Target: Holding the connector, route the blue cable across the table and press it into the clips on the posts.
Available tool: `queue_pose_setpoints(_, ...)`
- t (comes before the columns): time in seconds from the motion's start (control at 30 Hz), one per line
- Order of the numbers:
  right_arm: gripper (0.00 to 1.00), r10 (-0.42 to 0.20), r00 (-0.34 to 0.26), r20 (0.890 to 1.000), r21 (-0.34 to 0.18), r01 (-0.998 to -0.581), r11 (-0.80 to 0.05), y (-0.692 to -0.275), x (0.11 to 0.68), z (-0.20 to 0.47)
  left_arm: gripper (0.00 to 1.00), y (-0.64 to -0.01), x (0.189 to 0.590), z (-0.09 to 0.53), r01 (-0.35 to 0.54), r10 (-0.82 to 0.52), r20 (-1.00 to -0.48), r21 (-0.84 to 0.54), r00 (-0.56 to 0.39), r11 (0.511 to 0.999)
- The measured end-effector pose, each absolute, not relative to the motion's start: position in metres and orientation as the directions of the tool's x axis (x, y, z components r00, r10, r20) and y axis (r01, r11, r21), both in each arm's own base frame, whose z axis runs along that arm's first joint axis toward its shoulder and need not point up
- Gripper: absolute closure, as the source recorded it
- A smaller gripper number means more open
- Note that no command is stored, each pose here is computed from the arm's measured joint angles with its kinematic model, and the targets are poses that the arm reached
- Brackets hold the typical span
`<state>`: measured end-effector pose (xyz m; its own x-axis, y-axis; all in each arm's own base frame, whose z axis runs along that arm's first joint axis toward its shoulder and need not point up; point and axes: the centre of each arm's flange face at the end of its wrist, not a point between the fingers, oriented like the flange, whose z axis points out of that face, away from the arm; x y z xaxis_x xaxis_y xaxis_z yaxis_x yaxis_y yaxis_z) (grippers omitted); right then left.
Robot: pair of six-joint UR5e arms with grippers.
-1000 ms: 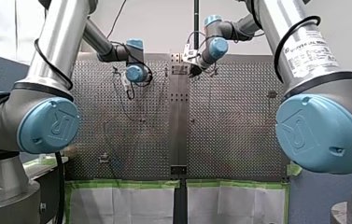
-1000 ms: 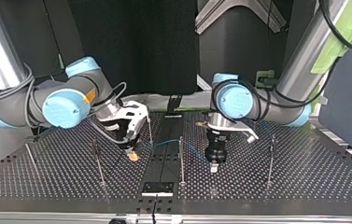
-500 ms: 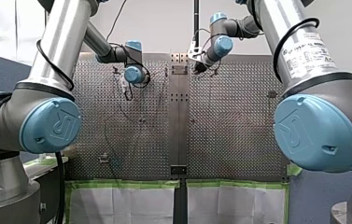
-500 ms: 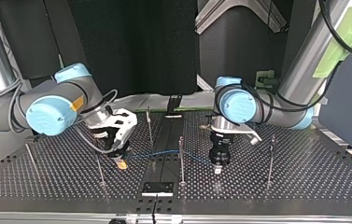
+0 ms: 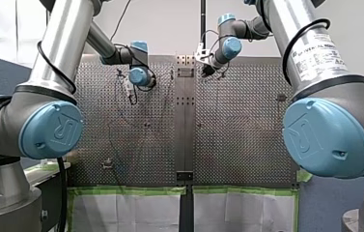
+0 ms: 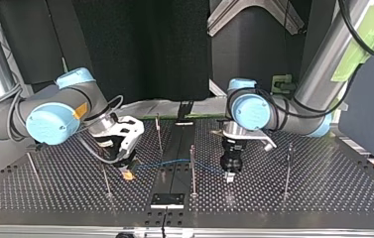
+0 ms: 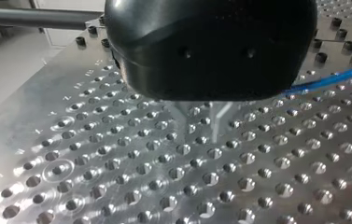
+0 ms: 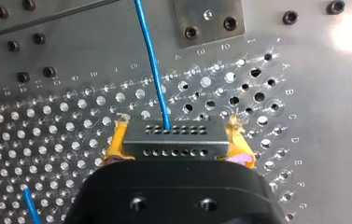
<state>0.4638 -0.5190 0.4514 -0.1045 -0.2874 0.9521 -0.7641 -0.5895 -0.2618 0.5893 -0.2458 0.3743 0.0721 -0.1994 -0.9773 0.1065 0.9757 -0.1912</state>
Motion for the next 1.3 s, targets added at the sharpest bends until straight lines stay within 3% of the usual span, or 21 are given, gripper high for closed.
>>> queue_pose_setpoints(0.03, 1.0, -0.287, -0.103, 0.952, -0.26, -0.765, -0.59, -0.519, 0.464, 0.451, 0.0, -0.246, 0.588, 0.375, 0.106, -0.197, -0.978, -0.189, 0.067, 0.976)
queue_pose_setpoints(0.6, 1.0, -0.302, -0.079, 0.95, -0.249, -0.772, -0.584, -0.517, 0.462, 0.441, 0.0, -0.264, 0.532, 0.378, 0.064, -0.175, -0.984, -0.178, -0.044, 0.982)
queue_pose_setpoints(1.3, 1.0, -0.306, -0.075, 0.949, -0.248, -0.777, -0.579, -0.518, 0.46, 0.439, 0.0, -0.285, 0.451, 0.428, 0.136, -0.223, -0.974, -0.225, -0.029, 0.965)
